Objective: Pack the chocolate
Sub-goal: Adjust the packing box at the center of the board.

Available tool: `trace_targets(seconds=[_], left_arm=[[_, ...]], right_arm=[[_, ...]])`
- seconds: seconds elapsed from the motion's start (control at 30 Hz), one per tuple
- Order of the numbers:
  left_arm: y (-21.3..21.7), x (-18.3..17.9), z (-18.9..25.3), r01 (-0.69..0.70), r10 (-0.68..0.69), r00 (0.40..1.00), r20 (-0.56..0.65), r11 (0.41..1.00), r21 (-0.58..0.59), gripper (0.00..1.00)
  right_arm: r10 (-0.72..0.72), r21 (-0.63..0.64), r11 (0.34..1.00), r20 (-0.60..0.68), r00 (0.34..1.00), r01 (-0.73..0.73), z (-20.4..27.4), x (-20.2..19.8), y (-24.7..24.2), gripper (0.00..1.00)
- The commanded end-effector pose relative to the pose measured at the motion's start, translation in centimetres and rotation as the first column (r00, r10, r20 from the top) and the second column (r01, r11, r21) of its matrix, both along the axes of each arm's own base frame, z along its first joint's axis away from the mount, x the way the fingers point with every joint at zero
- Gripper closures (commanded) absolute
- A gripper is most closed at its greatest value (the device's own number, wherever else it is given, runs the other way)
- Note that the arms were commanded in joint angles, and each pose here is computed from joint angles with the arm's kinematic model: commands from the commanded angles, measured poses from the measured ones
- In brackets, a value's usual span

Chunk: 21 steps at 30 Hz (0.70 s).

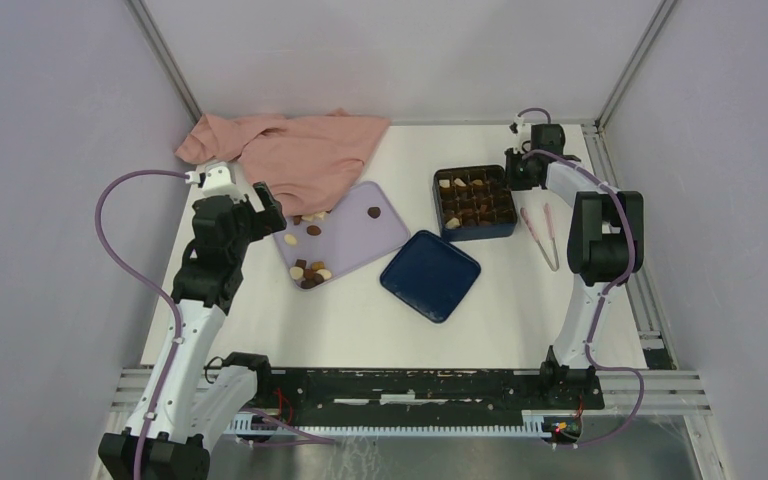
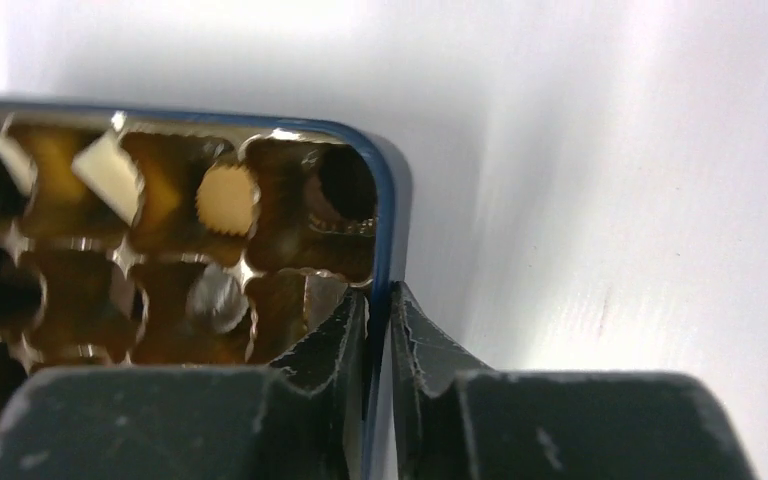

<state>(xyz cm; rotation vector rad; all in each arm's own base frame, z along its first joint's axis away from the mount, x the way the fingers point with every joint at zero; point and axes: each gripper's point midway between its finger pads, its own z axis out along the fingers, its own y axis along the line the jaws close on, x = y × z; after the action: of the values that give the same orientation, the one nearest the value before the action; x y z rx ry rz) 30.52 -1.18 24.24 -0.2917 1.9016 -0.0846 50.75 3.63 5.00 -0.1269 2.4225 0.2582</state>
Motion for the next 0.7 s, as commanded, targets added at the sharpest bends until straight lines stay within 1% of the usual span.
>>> trace_targets(seconds=[0.0,0.17,0.33,0.5,0.67], left_arm=[[0.7,0.4,0.9,-0.006,0.004,0.999,0.035,0.998,0.057,0.00],[0.6,0.4,0.9,-0.003,0.001,0.999,0.035,0.998,0.057,0.00],[0.7,0.4,0.9,-0.004,0.002,0.999,0.035,0.998,0.056,0.00],[0.7,0.4,0.8,-0.006,0.005,0.999,0.033,0.998,0.056,0.00],[0.8,0.4,0.7,-0.011,0.010,1.000,0.028,0.998,0.059,0.00]], right_arm=[[-0.027,-0.029,0.999,0.090,0.996,0.030,3.4,1.4,-0.8,0.89],[-0.036,-0.049,0.998,0.189,0.981,0.046,7.5,2.0,-1.3,0.93],[-0.004,-0.055,0.998,0.286,0.958,0.021,11.1,1.8,-1.0,0.97],[0.062,-0.088,0.996,0.426,0.903,-0.027,15.2,0.9,-0.7,0.99],[0.124,-0.123,0.990,0.521,0.844,-0.070,18.2,-0.1,-0.2,1.00]])
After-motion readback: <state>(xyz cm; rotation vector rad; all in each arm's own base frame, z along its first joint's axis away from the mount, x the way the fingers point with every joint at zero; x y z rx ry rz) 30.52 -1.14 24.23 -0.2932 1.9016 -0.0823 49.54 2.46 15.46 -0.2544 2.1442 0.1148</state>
